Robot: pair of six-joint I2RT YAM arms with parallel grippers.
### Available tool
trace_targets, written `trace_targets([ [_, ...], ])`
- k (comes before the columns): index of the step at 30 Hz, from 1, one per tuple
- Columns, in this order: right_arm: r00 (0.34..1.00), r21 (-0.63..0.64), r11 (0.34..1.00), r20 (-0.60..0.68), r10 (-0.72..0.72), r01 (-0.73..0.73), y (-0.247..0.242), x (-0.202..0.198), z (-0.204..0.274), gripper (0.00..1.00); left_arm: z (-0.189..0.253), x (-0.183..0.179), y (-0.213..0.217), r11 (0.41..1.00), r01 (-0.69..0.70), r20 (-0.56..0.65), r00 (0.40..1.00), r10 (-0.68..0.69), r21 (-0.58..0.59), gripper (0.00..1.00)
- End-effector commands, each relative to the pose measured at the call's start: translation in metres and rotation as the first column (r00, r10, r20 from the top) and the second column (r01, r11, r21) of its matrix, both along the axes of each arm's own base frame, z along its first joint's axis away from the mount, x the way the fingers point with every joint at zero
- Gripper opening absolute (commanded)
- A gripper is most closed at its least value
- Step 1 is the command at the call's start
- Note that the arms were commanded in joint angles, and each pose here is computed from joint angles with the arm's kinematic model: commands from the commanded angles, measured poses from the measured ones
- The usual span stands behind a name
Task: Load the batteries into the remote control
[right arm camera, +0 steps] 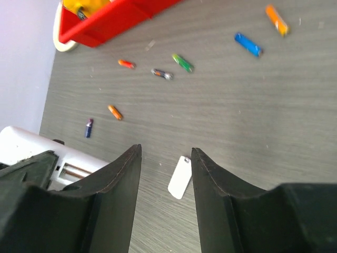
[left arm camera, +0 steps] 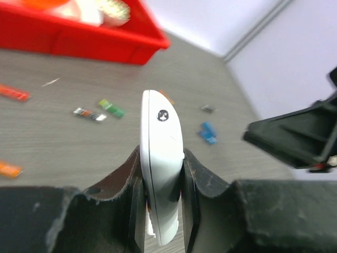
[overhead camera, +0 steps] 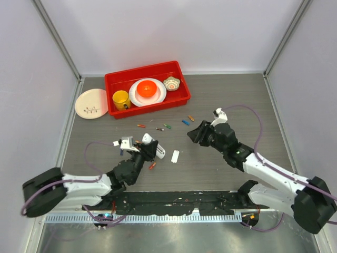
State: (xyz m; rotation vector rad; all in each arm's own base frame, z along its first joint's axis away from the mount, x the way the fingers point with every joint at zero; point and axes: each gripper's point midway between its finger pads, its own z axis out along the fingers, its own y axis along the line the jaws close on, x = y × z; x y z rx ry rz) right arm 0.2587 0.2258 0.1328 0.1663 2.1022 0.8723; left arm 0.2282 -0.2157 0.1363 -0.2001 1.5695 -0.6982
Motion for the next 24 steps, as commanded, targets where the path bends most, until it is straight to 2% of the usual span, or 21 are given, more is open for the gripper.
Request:
trace_targets([
  [1,0.992,-0.166,0.986,0.128,-0.010,0.031,-0.019,0.005,0.042,0.48,0.021,-0.014,-0.024,0.982,0.185,-0.128,0.973,-0.190,-0.047,0.00],
  [4,0.988,-0.221,0.974,0.154,-0.019,0.053,-0.025,0.005,0.051,0.49,0.046,-0.021,-0.021,0.951,0.262,-0.088,0.956,-0.278,-0.163,0.00],
  [9,0.978,-0.363,0.923,0.198,-0.061,0.131,-0.039,0.006,0.058,0.49,0.057,-0.038,-0.026,0.889,0.410,-0.114,0.892,-0.437,-0.204,0.00],
  [10,0.961,-0.409,0.886,0.249,-0.122,0.218,-0.052,0.011,0.065,0.52,0.055,-0.040,-0.026,0.884,0.424,-0.123,0.884,-0.451,-0.198,0.00],
  [12,0.949,-0.503,0.834,0.309,-0.071,0.226,-0.049,0.003,0.076,0.54,0.048,-0.047,-0.027,0.854,0.468,-0.159,0.847,-0.507,-0.228,0.00],
  [14,0.941,-0.563,0.785,0.330,-0.073,0.258,-0.057,0.004,0.080,0.58,0.061,-0.048,-0.028,0.813,0.506,-0.107,0.827,-0.552,-0.288,0.00],
  [15,0.944,-0.592,0.764,0.324,-0.065,0.256,-0.059,0.004,0.078,0.60,0.062,-0.057,-0.033,0.769,0.551,-0.105,0.787,-0.608,-0.324,0.00],
  [16,0.946,-0.600,0.760,0.318,-0.060,0.251,-0.060,0.004,0.077,0.63,0.075,-0.061,-0.036,0.733,0.588,-0.048,0.768,-0.639,-0.343,0.00],
  [17,0.948,-0.601,0.759,0.313,-0.061,0.248,-0.059,0.004,0.075,0.64,0.077,-0.058,-0.035,0.722,0.597,-0.043,0.759,-0.649,-0.350,0.00],
  [18,0.952,-0.604,0.760,0.302,-0.058,0.238,-0.059,0.003,0.071,0.65,0.070,-0.068,-0.043,0.670,0.638,-0.080,0.698,-0.711,-0.380,0.00],
  [20,0.962,-0.620,0.758,0.271,-0.035,0.202,-0.055,0.001,0.062,0.68,0.082,-0.068,-0.044,0.609,0.669,-0.034,0.661,-0.749,-0.426,0.00],
  [21,0.966,-0.624,0.757,0.255,-0.035,0.192,-0.056,0.000,0.058,0.69,0.078,-0.068,-0.048,0.579,0.666,-0.052,0.634,-0.771,-0.470,0.00],
  [22,0.969,-0.627,0.757,0.244,-0.036,0.186,-0.055,0.000,0.054,0.70,0.103,-0.078,-0.048,0.484,0.717,0.045,0.580,-0.813,-0.501,0.00],
  [24,0.973,-0.611,0.772,0.229,-0.040,0.176,-0.055,0.000,0.049,0.71,0.110,-0.078,-0.051,0.426,0.724,0.069,0.545,-0.836,-0.543,0.00],
])
